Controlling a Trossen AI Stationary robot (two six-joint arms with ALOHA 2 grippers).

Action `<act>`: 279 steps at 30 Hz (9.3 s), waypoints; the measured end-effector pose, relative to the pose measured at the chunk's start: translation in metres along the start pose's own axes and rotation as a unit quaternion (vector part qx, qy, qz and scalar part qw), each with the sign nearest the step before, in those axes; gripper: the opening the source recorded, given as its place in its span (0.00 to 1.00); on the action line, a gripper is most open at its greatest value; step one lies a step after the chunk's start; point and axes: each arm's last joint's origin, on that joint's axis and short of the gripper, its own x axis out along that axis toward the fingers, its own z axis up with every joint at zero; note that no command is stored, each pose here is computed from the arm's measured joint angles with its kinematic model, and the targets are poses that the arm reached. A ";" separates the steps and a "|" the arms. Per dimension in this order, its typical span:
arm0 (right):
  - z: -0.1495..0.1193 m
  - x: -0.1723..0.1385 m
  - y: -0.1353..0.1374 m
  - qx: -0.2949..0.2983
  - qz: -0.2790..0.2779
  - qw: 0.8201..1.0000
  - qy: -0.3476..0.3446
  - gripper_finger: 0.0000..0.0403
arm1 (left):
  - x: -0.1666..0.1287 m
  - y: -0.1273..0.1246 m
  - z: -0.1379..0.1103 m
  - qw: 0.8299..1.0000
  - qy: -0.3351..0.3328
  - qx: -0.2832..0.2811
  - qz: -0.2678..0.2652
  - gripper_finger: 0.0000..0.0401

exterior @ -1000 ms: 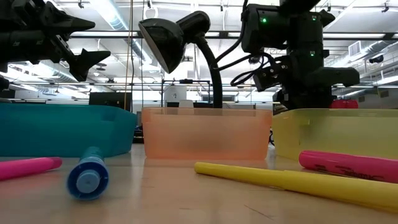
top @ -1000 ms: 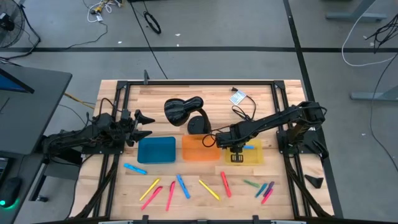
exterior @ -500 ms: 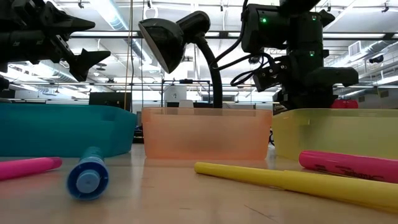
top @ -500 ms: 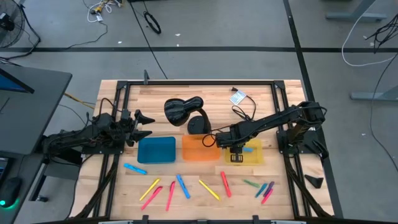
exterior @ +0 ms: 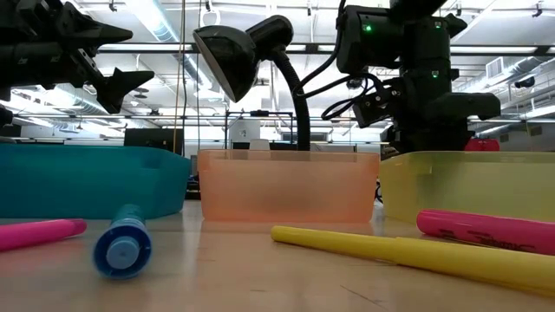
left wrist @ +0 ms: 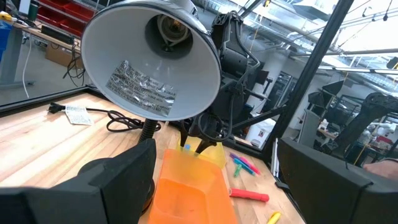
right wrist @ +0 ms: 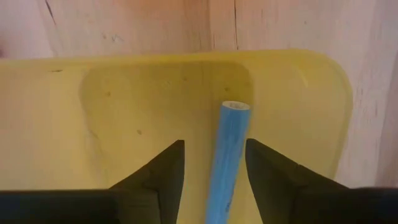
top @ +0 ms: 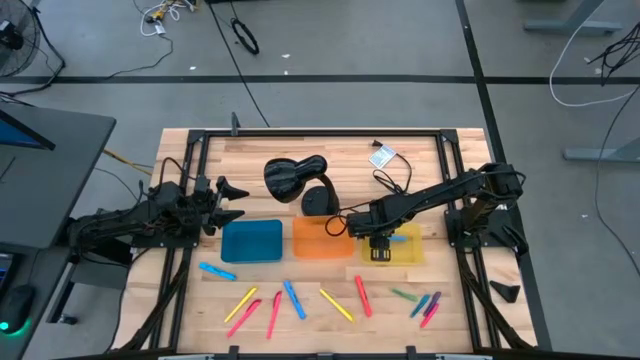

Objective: Pick & Place Markers
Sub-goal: Put the orange highlighter pen into the yellow bin

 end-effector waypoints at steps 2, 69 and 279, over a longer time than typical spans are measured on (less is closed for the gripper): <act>0.000 0.000 0.000 0.000 0.000 1.000 0.000 0.43 | 0.000 0.000 0.000 1.000 0.000 0.000 0.000 0.85; -0.012 -0.101 0.076 0.476 0.038 0.879 0.008 0.40 | 0.000 0.000 0.000 1.000 0.000 0.000 0.000 0.85; -0.004 -0.068 0.117 -0.071 0.027 0.997 0.012 0.14 | 0.000 0.000 0.000 1.000 0.000 0.000 0.000 0.85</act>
